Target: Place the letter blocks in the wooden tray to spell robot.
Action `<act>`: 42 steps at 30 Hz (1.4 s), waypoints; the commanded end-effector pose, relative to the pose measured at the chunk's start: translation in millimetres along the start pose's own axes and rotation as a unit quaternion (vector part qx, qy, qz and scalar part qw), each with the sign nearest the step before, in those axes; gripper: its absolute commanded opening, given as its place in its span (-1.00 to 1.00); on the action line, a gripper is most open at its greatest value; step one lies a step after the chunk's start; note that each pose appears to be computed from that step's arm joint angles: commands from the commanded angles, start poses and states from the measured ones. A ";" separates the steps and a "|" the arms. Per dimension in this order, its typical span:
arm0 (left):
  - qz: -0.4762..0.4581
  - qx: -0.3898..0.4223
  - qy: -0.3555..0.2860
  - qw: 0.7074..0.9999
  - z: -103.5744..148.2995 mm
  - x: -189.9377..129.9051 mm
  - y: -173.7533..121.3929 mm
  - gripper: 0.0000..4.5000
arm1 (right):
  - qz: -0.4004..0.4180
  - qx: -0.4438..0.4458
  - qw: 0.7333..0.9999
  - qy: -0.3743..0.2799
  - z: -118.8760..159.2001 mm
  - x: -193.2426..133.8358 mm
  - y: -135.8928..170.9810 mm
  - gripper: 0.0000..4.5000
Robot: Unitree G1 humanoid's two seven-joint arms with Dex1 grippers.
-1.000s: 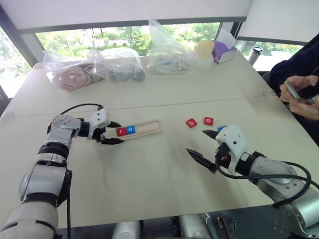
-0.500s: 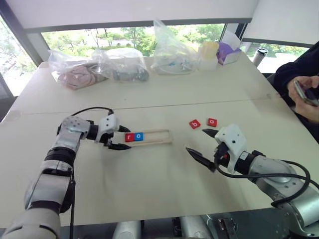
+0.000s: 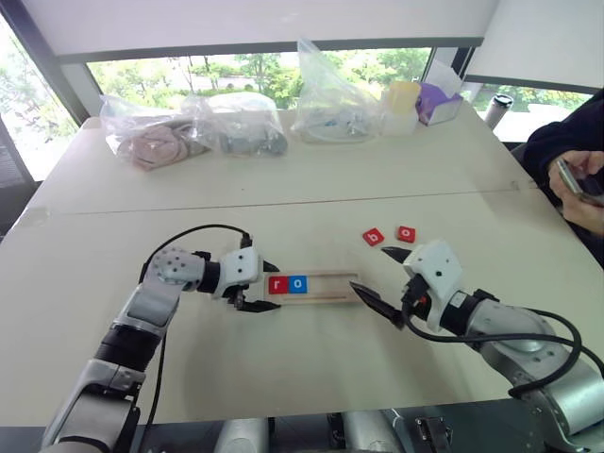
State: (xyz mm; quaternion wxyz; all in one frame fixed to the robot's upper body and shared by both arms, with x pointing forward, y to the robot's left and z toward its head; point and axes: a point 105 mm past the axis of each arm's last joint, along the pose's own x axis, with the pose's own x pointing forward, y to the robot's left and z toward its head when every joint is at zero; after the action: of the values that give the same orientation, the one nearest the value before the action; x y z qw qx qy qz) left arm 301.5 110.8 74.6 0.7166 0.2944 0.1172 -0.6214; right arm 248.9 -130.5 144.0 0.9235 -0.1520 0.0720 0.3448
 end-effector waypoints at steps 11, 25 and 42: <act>-0.055 -0.057 0.078 0.994 -30.7 19.2 -32.7 0.39 | -0.005 -0.011 1.000 -0.024 8.7 1.5 -0.5 1.00; 0.000 -0.152 0.125 0.980 -64.0 -36.1 -42.2 0.99 | -0.014 -0.012 1.000 -0.020 6.4 12.4 -9.0 1.00; 0.096 -0.185 -0.038 0.977 -3.6 -107.4 -28.6 0.99 | -0.080 0.043 0.996 0.024 -10.5 82.5 -45.6 1.00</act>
State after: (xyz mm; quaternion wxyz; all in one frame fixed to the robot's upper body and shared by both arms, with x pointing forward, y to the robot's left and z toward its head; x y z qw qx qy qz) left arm 253.1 207.9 101.0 0.8157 0.1483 0.2100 -0.5182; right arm 336.6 -119.9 118.6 0.9510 -0.1210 0.1099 0.2623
